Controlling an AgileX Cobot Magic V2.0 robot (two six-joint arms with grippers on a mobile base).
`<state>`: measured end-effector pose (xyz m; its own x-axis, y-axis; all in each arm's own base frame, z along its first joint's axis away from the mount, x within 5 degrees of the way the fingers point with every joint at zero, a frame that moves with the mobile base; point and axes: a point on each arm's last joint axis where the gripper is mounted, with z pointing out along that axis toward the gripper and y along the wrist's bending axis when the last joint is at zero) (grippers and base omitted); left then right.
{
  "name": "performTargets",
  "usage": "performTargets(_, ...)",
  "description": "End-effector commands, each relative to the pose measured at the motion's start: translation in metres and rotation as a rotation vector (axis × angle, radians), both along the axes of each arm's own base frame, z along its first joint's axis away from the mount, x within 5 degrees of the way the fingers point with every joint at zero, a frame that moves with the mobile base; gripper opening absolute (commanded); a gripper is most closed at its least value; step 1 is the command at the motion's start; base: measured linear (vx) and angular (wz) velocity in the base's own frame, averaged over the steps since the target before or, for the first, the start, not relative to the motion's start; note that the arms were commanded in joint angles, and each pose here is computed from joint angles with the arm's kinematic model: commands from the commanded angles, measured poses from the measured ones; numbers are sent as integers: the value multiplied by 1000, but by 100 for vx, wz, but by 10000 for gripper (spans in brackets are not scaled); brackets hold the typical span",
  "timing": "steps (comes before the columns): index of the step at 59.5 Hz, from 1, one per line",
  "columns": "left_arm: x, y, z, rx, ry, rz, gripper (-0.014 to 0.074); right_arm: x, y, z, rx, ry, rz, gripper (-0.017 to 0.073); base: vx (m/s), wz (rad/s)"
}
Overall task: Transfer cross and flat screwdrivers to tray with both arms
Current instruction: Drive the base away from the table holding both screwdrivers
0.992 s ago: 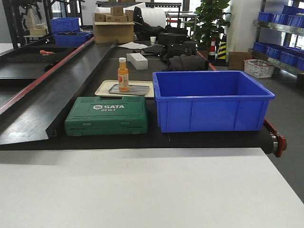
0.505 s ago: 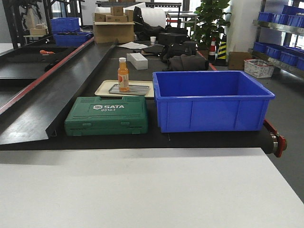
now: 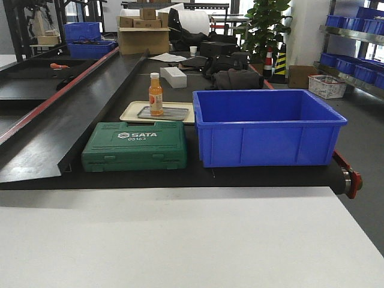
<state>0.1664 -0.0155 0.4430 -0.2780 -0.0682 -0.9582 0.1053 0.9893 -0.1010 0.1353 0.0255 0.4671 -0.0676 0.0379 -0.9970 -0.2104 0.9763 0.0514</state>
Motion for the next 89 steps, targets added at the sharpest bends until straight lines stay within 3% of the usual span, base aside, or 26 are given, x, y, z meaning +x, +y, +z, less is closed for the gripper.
performTargets(1, -3, 0, 18, -34, -119, 5, 0, -5, -2, 20, 33, -138, -17, -8, 0, 0)
performTargets(89, -3, 0, 18, -34, -120, 6, 0, -4, -2, 19, 30, -132, -17, -8, 0, 0)
